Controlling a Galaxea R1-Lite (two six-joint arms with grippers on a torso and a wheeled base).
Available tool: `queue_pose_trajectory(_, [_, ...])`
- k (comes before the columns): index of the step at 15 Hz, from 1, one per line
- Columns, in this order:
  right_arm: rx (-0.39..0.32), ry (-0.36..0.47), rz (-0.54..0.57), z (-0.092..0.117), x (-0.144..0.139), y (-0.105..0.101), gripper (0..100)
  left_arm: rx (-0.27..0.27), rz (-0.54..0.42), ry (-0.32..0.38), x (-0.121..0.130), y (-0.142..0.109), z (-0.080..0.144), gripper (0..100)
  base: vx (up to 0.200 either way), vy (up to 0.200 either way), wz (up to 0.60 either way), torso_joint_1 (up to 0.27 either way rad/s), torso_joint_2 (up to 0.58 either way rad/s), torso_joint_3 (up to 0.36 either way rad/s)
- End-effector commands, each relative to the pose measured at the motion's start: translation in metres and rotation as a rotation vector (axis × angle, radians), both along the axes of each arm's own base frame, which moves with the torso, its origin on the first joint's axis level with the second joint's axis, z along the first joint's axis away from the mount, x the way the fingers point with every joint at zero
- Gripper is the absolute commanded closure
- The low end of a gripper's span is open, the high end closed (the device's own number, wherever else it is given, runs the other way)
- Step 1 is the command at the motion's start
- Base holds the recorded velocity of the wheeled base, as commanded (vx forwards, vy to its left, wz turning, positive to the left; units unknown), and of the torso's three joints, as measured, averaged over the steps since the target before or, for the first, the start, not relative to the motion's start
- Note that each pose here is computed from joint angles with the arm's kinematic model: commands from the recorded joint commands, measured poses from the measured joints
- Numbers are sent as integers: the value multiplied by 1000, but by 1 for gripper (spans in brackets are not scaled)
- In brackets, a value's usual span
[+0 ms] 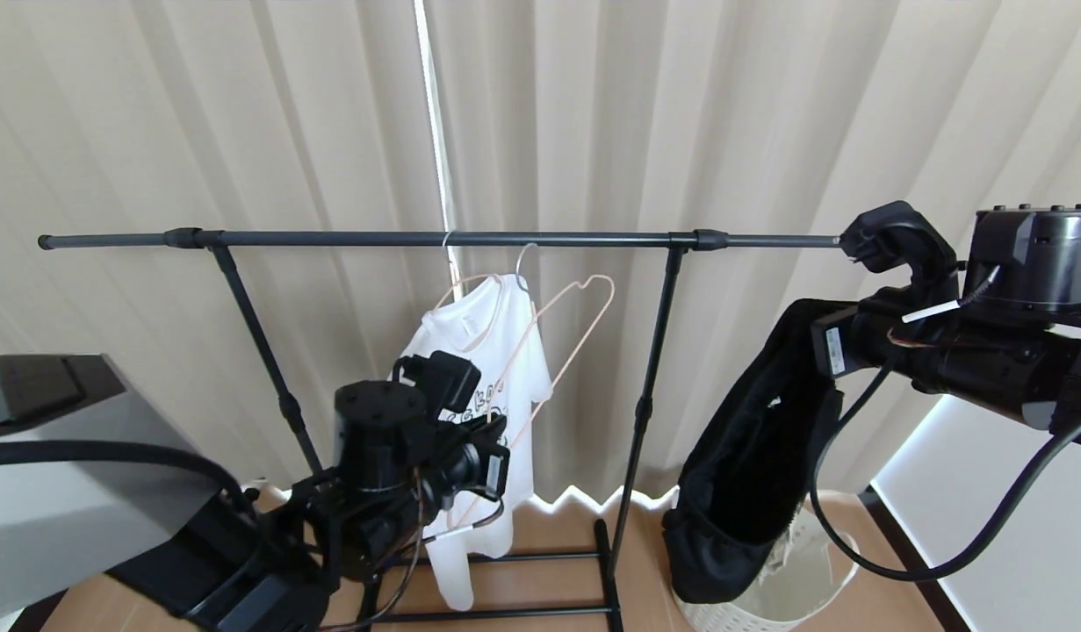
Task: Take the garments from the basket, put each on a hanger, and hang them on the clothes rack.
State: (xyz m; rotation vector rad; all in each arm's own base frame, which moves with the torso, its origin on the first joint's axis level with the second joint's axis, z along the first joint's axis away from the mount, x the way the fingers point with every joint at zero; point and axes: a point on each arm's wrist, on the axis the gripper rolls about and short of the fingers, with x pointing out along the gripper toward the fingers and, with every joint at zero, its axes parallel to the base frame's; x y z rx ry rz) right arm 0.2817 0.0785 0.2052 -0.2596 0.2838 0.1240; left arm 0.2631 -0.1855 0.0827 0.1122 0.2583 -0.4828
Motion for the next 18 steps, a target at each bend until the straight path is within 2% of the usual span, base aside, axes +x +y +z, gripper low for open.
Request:
queue_pose_trajectory(1, [-22,-13,-43,1,3,11,100,11,-125,-64,-41,34,-8,100,0,0,0,0,0,0])
queue_pose_trajectory(2, [-37,-15,-71,0,3,15,100,20,-164,-71,-49,39,-15,100,0,0,0,0,0,0])
queue_pose_trajectory(3, [-72,-13,-133,-4,5,27,100,105,-232,31,-66,49,-41,100,0,0,0,0,0,0])
queue_pose_trajectory(4, [-97,-7,-181,-9,8,32,100,153,-247,73,-72,53,-50,100,0,0,0,0,0,0])
queue_pose_trajectory(5, [-120,-5,-228,-13,12,36,100,163,-257,85,-79,56,-50,100,0,0,0,0,0,0])
queue_pose_trajectory(6, [-131,-3,-255,-15,16,38,100,167,-272,86,-81,56,-50,100,0,0,0,0,0,0])
queue_pose_trajectory(7, [-129,-13,-261,-16,18,39,100,157,-291,58,-84,54,-44,100,0,0,0,0,0,0])
queue_pose_trajectory(9, [-135,-5,-262,-24,25,41,100,122,-334,22,-92,54,-32,100,0,0,0,0,0,0])
queue_pose_trajectory(13, [-139,1,-261,-27,27,42,100,91,-345,-38,-99,58,-16,100,0,0,0,0,0,0])
queue_pose_trajectory(18, [-140,-9,-281,-31,33,47,100,81,-407,-45,-109,49,-14,100,0,0,0,0,0,0])
